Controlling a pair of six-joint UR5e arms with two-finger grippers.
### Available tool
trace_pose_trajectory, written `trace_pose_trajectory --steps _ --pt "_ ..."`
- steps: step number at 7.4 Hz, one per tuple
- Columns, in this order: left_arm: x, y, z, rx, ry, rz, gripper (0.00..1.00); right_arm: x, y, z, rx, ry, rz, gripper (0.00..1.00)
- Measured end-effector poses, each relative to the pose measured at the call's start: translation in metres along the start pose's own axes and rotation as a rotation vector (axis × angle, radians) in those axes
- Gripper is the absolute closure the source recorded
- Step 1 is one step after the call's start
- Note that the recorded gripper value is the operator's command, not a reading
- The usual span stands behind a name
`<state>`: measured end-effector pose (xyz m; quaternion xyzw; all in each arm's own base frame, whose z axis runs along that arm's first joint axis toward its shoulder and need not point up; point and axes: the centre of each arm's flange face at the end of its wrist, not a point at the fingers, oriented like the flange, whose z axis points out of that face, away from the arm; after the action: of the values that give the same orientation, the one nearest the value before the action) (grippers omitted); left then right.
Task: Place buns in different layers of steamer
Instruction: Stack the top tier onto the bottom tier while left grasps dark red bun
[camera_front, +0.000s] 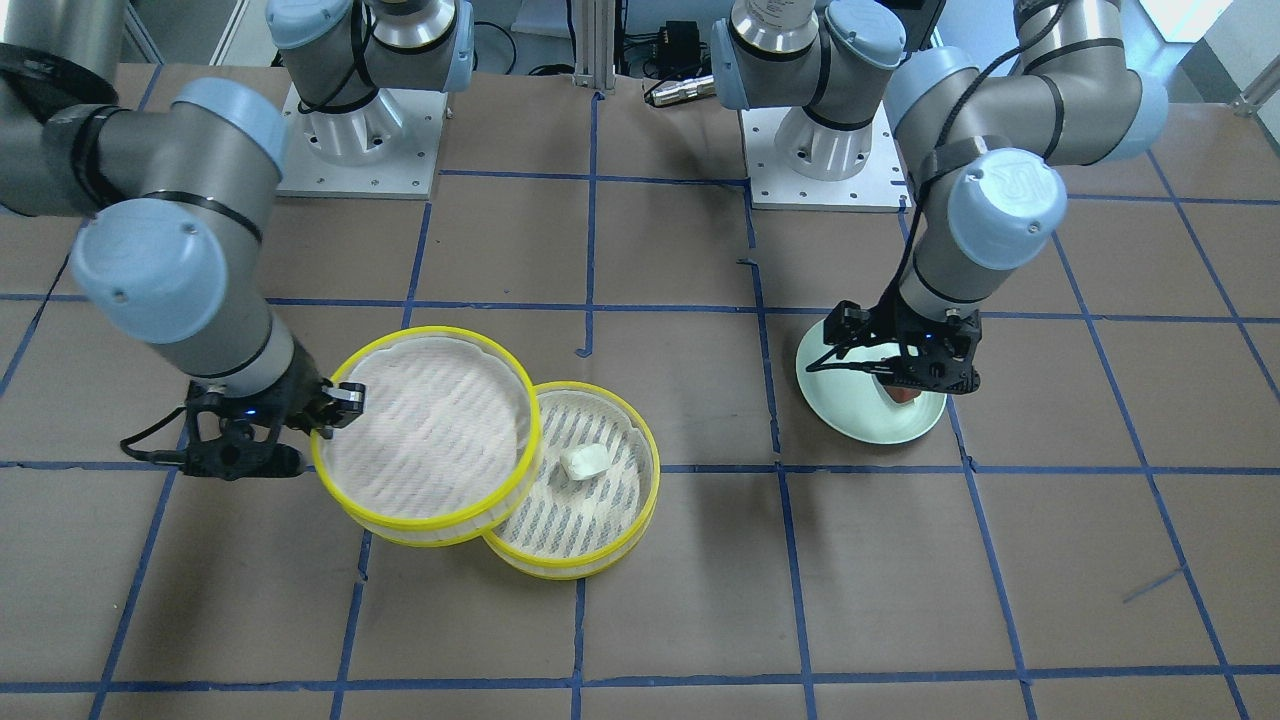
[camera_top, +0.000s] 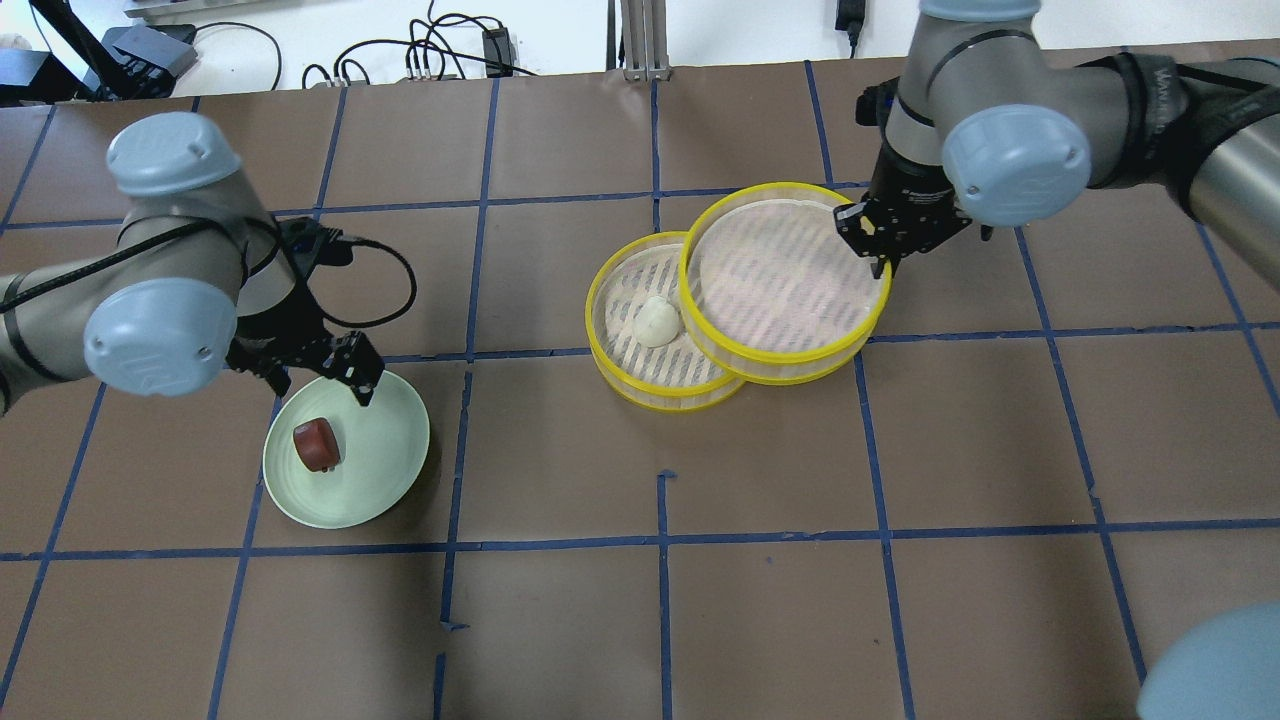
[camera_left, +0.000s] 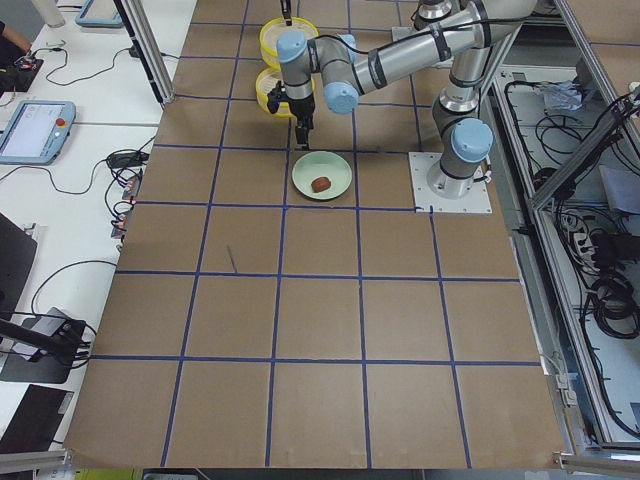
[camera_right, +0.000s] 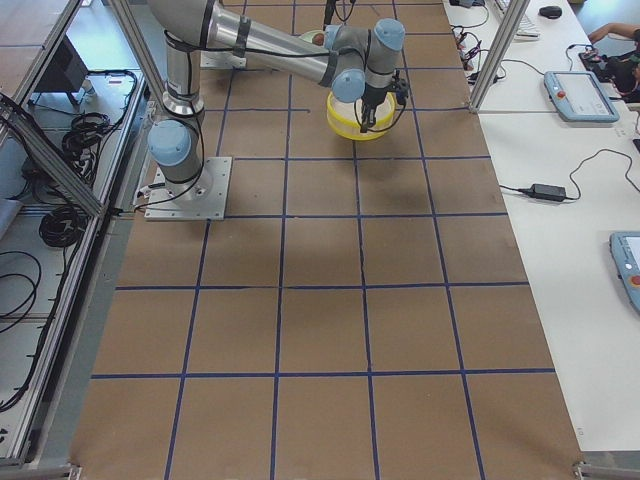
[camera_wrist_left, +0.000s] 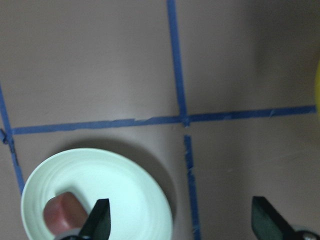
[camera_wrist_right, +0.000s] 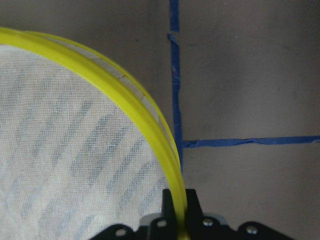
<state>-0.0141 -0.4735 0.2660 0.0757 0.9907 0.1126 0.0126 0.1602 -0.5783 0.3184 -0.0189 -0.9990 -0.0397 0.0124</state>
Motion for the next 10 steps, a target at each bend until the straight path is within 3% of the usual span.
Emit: trace_pose_trajectory --steps 2,4,5,6,7,10 --pt "-0.027 0.015 0.032 -0.072 0.018 0.000 0.07 -0.058 0.015 0.005 0.010 -0.006 0.082 0.96" --pt "-0.036 0.006 0.054 -0.108 0.015 -0.003 0.15 -0.082 0.017 0.022 -0.001 -0.001 0.101 0.96" --pt "-0.039 -0.002 0.065 -0.105 0.011 -0.004 0.29 -0.084 0.016 0.027 -0.006 0.002 0.103 0.96" --pt "-0.042 -0.009 0.073 -0.099 0.009 -0.009 0.66 -0.085 0.015 0.029 -0.009 0.002 0.102 0.96" --pt "-0.041 -0.012 0.077 -0.094 0.008 -0.018 0.90 -0.085 0.014 0.030 -0.009 0.002 0.104 0.96" --pt "-0.029 -0.018 0.063 -0.059 -0.014 -0.079 0.92 -0.086 0.010 0.032 0.003 -0.008 0.113 0.95"
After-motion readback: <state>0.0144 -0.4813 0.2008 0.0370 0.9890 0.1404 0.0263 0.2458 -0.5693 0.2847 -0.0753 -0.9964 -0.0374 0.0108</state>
